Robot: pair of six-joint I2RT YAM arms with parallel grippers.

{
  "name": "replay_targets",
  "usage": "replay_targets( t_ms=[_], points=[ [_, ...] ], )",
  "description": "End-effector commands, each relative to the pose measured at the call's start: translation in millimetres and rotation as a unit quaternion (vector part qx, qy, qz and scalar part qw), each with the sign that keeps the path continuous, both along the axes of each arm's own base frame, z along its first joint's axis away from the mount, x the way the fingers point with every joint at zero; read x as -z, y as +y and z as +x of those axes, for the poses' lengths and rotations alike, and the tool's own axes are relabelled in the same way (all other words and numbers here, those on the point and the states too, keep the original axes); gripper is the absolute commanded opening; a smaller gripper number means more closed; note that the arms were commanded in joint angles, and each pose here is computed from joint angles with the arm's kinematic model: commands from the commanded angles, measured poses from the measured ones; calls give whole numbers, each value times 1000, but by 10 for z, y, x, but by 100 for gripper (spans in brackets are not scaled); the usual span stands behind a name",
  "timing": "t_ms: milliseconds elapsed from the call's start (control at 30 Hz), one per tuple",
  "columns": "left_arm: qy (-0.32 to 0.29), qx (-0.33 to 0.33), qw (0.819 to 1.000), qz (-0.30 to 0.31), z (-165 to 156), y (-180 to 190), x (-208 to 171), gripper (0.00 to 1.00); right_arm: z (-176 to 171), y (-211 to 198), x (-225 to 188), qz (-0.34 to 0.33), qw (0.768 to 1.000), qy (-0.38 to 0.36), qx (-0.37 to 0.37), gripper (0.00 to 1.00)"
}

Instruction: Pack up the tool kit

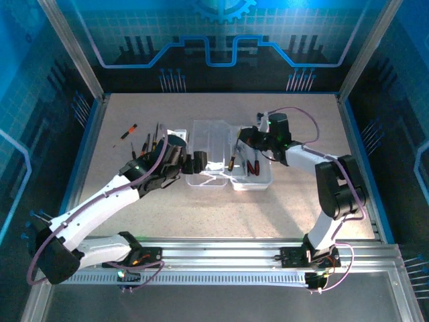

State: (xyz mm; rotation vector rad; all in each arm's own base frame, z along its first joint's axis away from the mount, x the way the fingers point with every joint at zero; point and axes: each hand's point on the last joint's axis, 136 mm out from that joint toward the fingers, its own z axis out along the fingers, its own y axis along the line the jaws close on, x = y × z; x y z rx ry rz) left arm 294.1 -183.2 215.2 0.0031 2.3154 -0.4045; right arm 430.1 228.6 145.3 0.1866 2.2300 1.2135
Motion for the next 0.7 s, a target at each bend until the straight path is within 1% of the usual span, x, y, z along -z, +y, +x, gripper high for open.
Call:
replay_targets(
  t_ms=[0, 67, 267, 467, 667],
  points=[
    [21, -17, 1000, 6, -24, 93, 169, 87, 56, 247, -224, 43, 999, -26, -21, 2],
    [24, -17, 1000, 6, -23, 96, 205, 87, 64, 285, -187, 52, 998, -17, -24, 2],
    [28, -19, 999, 7, -2, 107, 252, 87, 93, 392, -9, 47, 998, 13, -35, 3],
    [36, -20, 999, 4, -2, 97, 316, 87, 78, 486, 88, 36, 998, 26, -52, 4],
    [41, -19, 999, 6, -10, 96, 353, 88, 77, 523, 198, 29, 996, 54, -65, 10]
  ],
)
